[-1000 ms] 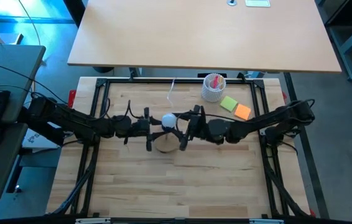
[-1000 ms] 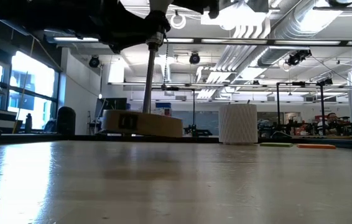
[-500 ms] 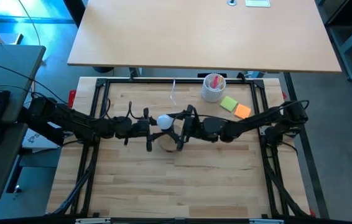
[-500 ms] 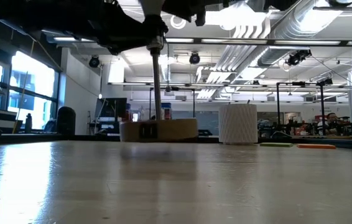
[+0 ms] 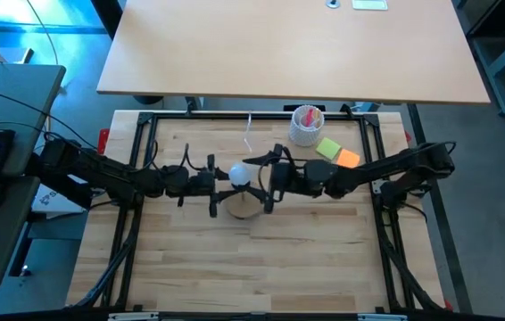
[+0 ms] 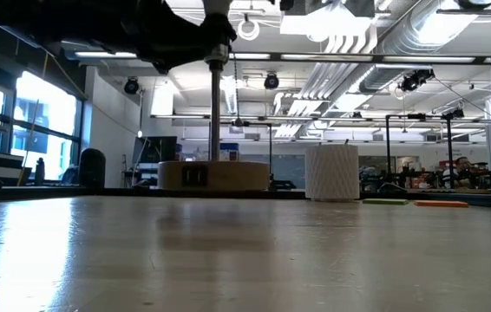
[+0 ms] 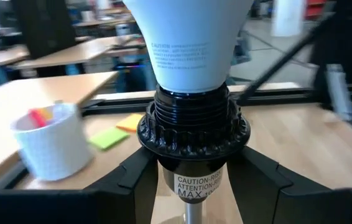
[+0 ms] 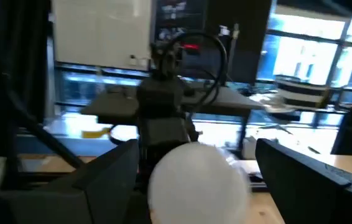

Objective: Screw lightbulb
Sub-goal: Insert the light bulb into the lamp

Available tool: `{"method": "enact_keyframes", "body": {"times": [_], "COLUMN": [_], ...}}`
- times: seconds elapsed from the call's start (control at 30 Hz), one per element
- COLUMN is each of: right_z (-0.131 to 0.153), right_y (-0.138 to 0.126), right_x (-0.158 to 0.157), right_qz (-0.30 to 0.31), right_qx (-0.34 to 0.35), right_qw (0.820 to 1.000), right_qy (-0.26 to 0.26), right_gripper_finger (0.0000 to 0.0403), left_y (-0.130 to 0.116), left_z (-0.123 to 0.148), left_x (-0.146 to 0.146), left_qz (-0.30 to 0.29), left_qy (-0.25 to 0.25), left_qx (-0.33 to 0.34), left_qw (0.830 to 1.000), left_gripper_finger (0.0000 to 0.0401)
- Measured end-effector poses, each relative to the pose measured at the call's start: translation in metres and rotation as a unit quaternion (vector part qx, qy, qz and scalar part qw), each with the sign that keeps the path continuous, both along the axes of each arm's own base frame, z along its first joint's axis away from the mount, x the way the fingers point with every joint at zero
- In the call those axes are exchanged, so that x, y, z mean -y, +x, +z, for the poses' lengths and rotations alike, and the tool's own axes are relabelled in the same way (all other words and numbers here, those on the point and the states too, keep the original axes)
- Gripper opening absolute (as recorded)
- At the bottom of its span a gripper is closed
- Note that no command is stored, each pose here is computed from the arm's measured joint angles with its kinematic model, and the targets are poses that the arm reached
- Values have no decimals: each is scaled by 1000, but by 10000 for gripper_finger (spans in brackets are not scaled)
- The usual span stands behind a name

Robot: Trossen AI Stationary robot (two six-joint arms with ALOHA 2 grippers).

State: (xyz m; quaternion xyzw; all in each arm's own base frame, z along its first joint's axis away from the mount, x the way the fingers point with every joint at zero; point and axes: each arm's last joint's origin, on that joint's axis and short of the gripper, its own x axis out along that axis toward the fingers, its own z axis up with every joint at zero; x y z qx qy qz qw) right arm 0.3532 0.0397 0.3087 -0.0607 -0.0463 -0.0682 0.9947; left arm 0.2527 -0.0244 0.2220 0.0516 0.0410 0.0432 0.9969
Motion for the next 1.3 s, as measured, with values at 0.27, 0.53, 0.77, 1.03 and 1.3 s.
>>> {"method": "enact_keyframes", "body": {"times": [0.27,0.53,0.77,1.03,1.3], "right_z": [1,-9,-11,-9,-9], "right_y": [-3,4,4,4,2], "right_x": [18,27,25,14,-3], "right_qz": [127,200,213,157,58], "right_qx": [-28,-49,-57,-44,-36], "right_qw": [990,972,970,983,995], "right_qy": [57,110,101,79,79], "right_gripper_finger": [321,318,299,289,277], "left_y": [0,-1,-1,0,0], "left_z": [-2,-5,-4,-2,1], "left_x": [6,7,7,6,4], "left_qz": [-107,-130,-131,-109,-62], "left_qy": [-8,-7,-6,-4,-3], "left_qx": [-10,-23,-19,-6,10], "left_qw": [994,991,991,994,998], "left_gripper_finger": [159,159,159,159,159]}}
